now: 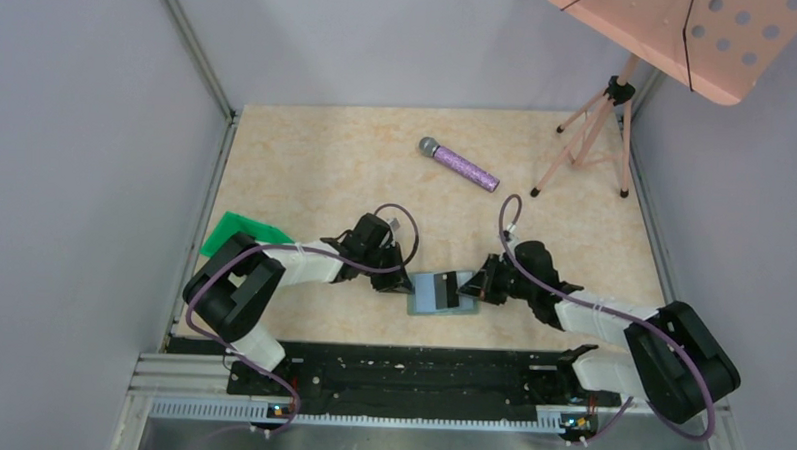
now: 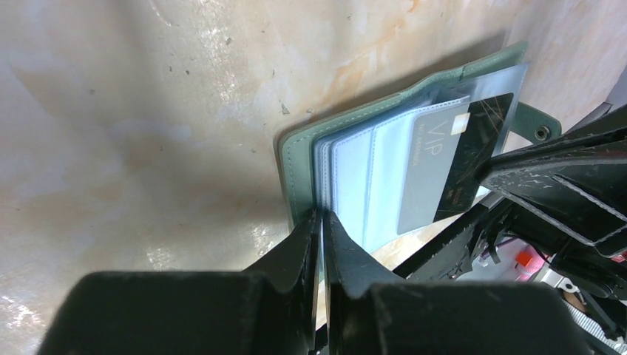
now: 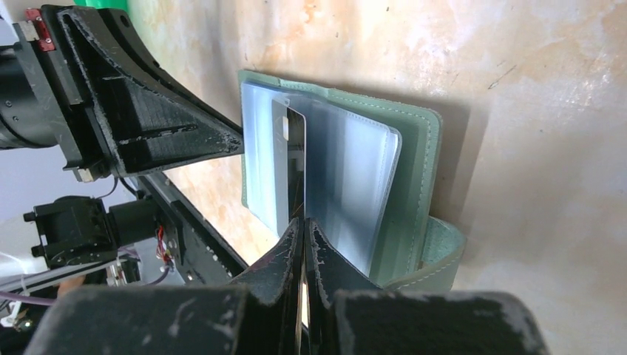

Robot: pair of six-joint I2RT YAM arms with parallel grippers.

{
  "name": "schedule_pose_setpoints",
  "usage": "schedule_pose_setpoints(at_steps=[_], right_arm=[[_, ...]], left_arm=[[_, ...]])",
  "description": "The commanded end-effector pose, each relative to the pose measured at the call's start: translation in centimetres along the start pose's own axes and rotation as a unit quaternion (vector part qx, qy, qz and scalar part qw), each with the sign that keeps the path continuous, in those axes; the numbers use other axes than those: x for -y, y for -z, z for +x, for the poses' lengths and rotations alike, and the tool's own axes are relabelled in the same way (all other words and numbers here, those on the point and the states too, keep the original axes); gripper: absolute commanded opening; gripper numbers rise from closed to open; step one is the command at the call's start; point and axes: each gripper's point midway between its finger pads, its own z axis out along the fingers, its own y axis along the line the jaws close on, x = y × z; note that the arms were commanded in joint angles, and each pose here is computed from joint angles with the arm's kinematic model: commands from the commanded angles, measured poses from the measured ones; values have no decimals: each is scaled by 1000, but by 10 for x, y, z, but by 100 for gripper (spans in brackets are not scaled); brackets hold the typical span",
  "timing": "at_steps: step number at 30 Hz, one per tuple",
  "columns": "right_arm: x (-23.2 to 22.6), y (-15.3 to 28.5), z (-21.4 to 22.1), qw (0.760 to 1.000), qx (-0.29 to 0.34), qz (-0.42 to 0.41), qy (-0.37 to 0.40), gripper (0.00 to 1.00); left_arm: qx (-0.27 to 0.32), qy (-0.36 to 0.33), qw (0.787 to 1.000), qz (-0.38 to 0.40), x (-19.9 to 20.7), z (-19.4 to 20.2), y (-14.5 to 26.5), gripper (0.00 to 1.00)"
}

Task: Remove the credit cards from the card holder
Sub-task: Remove the credit card from the card holder.

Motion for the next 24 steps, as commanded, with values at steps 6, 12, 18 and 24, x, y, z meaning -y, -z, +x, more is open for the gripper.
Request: schedule_pose_setpoints(at_steps=[6, 12, 18, 24], right_arm=[[-11, 5, -8, 1000, 8, -18, 18, 0], [-6, 4, -5, 1000, 2, -8, 14, 0], [-6, 9, -7, 1000, 9, 0, 14, 0], [-5, 16, -10, 1000, 18, 9, 19, 0]], left_arm=[[24, -13, 1000, -6, 19, -11, 25, 14], [36, -23, 999, 14, 43, -21, 35, 17], [23, -34, 999, 34, 54, -17, 25, 17], [15, -54, 996, 73, 66, -17, 14, 18]])
